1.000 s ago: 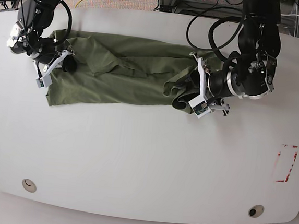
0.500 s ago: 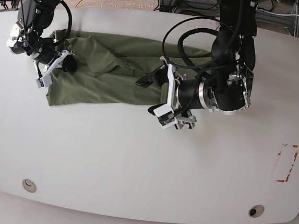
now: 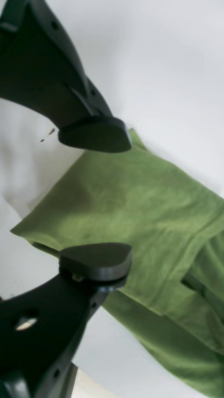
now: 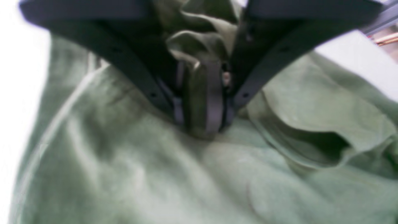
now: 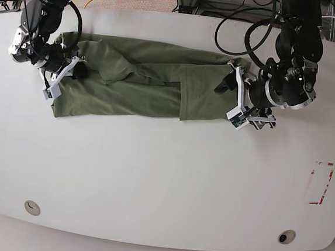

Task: Fold the T-shirt properly
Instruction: 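Open both grippers and lift them off the folded shirt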

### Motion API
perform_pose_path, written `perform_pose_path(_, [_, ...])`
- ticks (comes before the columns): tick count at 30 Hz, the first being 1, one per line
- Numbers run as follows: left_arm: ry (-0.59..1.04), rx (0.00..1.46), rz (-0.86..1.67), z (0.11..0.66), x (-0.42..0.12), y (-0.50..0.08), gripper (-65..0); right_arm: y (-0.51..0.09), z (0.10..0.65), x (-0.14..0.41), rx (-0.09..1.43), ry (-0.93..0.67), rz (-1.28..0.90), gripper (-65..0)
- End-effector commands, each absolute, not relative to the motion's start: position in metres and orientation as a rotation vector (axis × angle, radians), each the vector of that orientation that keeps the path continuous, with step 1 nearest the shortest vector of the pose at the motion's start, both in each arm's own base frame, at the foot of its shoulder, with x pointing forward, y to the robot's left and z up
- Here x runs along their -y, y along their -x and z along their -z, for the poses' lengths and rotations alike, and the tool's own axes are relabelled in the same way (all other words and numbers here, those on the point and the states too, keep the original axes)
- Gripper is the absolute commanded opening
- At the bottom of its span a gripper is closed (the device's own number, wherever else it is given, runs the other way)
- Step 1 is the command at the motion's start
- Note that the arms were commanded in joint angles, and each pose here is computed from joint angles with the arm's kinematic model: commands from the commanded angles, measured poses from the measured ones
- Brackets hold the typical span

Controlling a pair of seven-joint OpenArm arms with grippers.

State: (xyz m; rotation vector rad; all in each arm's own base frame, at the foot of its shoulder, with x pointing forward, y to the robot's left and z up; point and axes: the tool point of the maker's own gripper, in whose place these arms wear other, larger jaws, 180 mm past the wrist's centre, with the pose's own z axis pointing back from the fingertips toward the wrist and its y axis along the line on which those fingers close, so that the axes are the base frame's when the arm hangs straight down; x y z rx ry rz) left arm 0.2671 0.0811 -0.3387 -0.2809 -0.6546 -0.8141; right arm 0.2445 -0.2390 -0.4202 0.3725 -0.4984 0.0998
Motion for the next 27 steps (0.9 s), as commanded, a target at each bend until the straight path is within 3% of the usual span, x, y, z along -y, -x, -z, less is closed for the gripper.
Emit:
perform_pose_path(1, [0.279, 0.692, 0.811, 0.338, -0.078, -0.27, -23.6, -0.255, 0.402, 0.235, 0.563, -0.433, -0.099, -42.3])
perform_pose_path(4, [0.286, 0.642, 0.768, 0.364, -0.076, -0.268, -23.6, -0.264, 0.384, 0.227, 0.635, -0.521, -0.083, -20.6])
perform_pose_path(6, [0.277, 0.6, 0.753, 0.379, -0.08, -0.266, -23.6, -0.269, 0.373, 0.227, 0.675, -0.568, -0.077, -13.8])
perform_pose_path(12, [0.283, 0.53, 0.72, 0.407, -0.089, -0.259, -23.6, -0.279, 0.33, 0.265, 0.845, -0.618, 0.024, -15.1])
perform_pose_path(21, [0.253, 0.521, 0.732, 0.407, -0.101, -0.258, -23.7, -0.261, 0.365, 0.354, 0.747, -0.598, 0.313, -15.4])
perform_pose_path(27, [0.249, 0.52, 0.734, 0.407, -0.102, -0.259, -23.7, -0.254, 0.377, 0.358, 0.719, -0.608, 0.354, -15.4])
